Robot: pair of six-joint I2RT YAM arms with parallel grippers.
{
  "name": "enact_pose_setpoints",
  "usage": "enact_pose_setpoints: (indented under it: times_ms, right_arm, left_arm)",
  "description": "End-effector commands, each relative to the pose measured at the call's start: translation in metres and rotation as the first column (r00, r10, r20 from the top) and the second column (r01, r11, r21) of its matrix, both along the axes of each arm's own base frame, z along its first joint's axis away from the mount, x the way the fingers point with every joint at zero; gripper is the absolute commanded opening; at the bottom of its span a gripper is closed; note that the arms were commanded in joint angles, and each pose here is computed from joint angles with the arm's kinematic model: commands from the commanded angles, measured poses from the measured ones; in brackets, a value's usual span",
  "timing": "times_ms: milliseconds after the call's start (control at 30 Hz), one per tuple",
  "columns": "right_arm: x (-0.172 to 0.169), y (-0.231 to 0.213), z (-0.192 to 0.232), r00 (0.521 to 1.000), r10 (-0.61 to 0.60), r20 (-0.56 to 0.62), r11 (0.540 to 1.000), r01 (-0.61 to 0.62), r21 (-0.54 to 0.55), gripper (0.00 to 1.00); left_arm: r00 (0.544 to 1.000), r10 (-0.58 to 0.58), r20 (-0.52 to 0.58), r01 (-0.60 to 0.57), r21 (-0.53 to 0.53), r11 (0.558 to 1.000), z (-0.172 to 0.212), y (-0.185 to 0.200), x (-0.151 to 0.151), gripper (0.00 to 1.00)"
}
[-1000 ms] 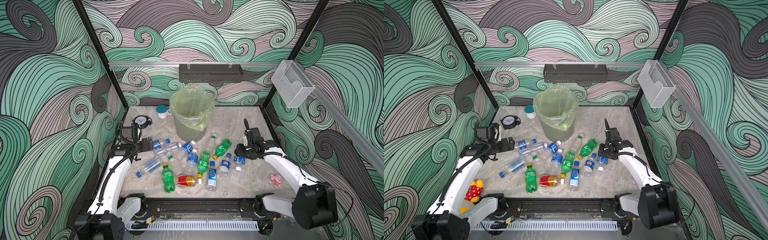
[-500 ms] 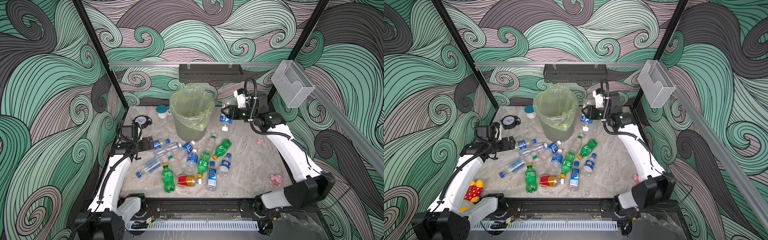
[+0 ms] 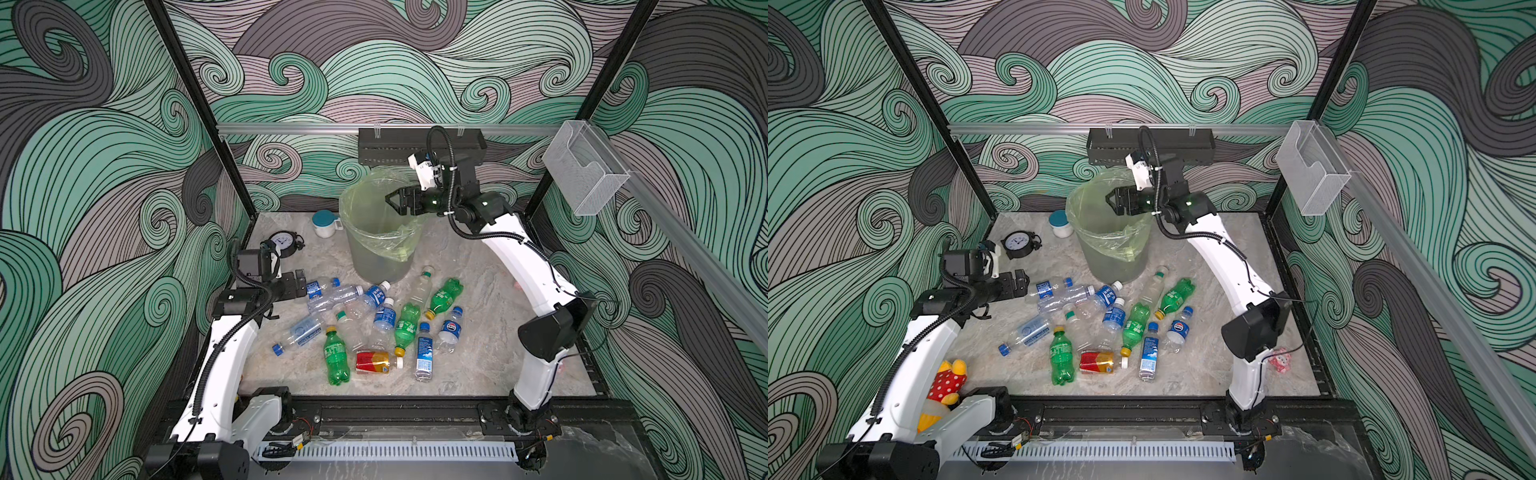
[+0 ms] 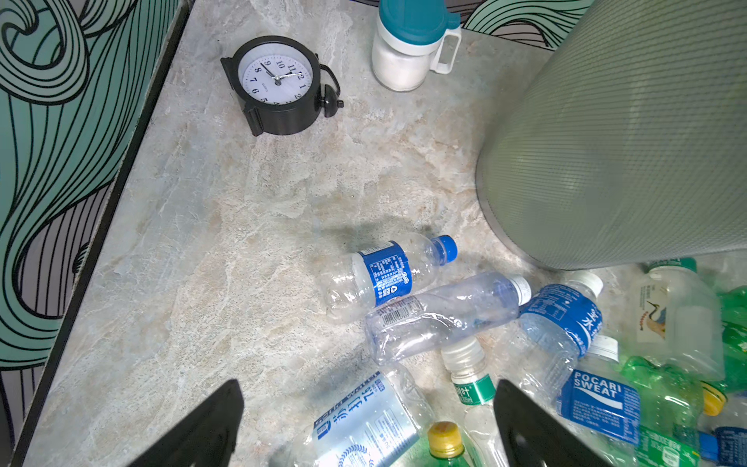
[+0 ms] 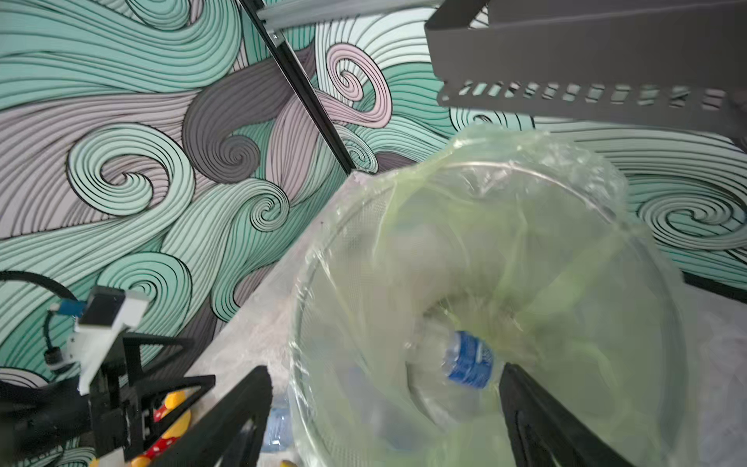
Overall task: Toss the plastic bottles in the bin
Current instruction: 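Lift the water bottle with the right gripper and release it into the bin, then lower the right gripper and grasp the blue-capped Pepsi bottle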
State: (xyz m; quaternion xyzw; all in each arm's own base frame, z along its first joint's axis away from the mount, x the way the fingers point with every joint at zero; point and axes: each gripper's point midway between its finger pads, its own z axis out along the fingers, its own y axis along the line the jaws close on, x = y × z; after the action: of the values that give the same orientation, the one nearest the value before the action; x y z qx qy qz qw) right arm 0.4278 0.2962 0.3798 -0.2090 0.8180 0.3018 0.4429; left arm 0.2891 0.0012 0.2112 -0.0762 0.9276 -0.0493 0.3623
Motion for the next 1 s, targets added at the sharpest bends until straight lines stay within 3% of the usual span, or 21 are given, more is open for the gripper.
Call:
enact_pose_setpoints:
  times_ms: [0, 167, 367, 567, 733, 900, 967]
  right_arm:
    - [-0.029, -0.031, 0.029, 0.994, -0.030, 0.105, 0.999, 0.034, -0.037, 0.90]
    - [-0.063, -0.066, 0.008, 0.991, -0.103, 0.087, 0.990, 0.111, -0.090, 0.91]
    - [-0.086, -0.118, -0.055, 0.950, -0.312, -0.005, 0.935, 0.306, -0.178, 0.91]
    - [-0.118, -0.146, -0.130, 0.869, -0.447, -0.212, 0.882, 0.387, -0.269, 0.89]
    - [-0.146, -0.167, -0.174, 0.800, -0.520, -0.298, 0.840, 0.415, -0.351, 0.90]
    - [-0.169, -0.169, -0.216, 0.711, -0.557, -0.429, 0.825, 0.412, -0.387, 0.89]
    - [-0.178, -0.164, -0.232, 0.686, -0.546, -0.481, 0.833, 0.381, -0.402, 0.93]
  left_arm:
    - [0.998, -0.060, 0.010, 0.060, -0.041, 0.997, 0.009, -0.013, -0.001, 0.99]
    - [0.996, -0.089, -0.007, 0.088, -0.057, 0.994, 0.000, -0.018, -0.001, 0.99]
    - [0.997, -0.069, 0.015, 0.070, -0.043, 0.997, -0.002, -0.014, 0.003, 0.98]
    - [0.999, -0.052, 0.015, 0.052, -0.046, 0.998, -0.004, -0.012, 0.010, 0.98]
    - [0.999, 0.023, 0.049, -0.023, -0.015, 1.000, 0.001, 0.001, 0.011, 0.98]
    - [0.998, 0.022, 0.063, -0.021, -0.008, 1.000, 0.002, 0.002, 0.012, 0.98]
    - [0.998, 0.020, 0.052, -0.020, -0.003, 1.000, -0.001, 0.002, 0.012, 0.98]
